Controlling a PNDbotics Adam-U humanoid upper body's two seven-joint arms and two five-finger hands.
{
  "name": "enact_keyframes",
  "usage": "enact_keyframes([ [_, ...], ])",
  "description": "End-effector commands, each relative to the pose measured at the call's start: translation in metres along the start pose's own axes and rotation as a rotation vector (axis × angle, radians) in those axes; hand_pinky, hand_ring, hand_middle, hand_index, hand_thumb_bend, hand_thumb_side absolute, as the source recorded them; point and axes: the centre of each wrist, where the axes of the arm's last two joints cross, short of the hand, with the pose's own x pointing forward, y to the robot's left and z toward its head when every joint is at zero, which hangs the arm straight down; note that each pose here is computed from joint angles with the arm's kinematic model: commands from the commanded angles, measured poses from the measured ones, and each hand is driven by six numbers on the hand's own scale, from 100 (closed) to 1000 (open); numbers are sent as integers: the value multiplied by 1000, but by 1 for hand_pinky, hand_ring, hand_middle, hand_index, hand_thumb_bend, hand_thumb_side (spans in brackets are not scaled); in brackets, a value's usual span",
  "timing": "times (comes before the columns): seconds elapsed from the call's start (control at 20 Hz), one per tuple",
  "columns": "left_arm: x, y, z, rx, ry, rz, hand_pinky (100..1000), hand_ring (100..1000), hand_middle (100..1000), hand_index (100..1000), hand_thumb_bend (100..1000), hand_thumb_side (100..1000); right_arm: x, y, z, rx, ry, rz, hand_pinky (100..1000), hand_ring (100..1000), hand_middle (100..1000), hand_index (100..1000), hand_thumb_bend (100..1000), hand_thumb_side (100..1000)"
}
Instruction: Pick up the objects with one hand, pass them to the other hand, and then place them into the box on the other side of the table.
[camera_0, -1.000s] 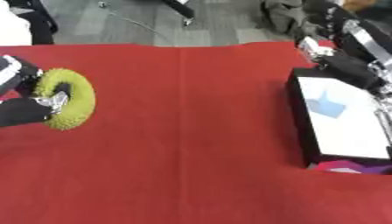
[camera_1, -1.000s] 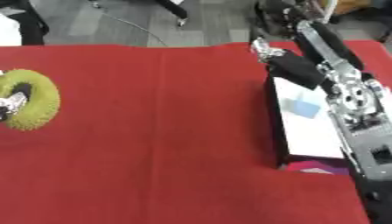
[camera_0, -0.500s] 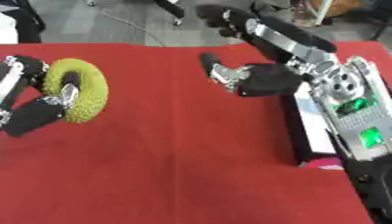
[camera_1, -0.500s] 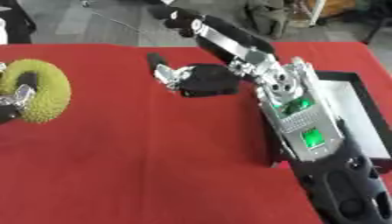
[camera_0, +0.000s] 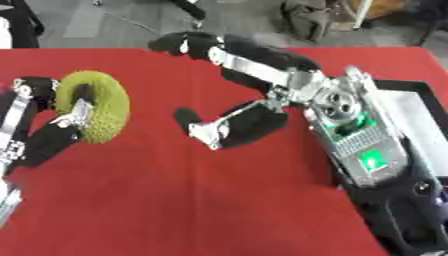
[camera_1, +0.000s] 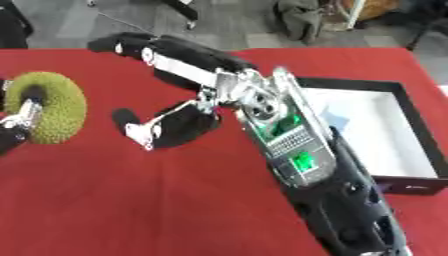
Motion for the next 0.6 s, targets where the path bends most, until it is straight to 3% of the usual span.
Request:
enact_keyframes([
  [0.05,5,2,-2,-8,-75,44,475,388,312,369,100,560,5,-1,-7,12,-33,84,999,1000,978,994,100,100],
  [0.6,12,-6,0,-92,-143,152,479,389,313,375,100,563,11,13,-30,4,-50,155,1000,1000,979,993,100,100],
])
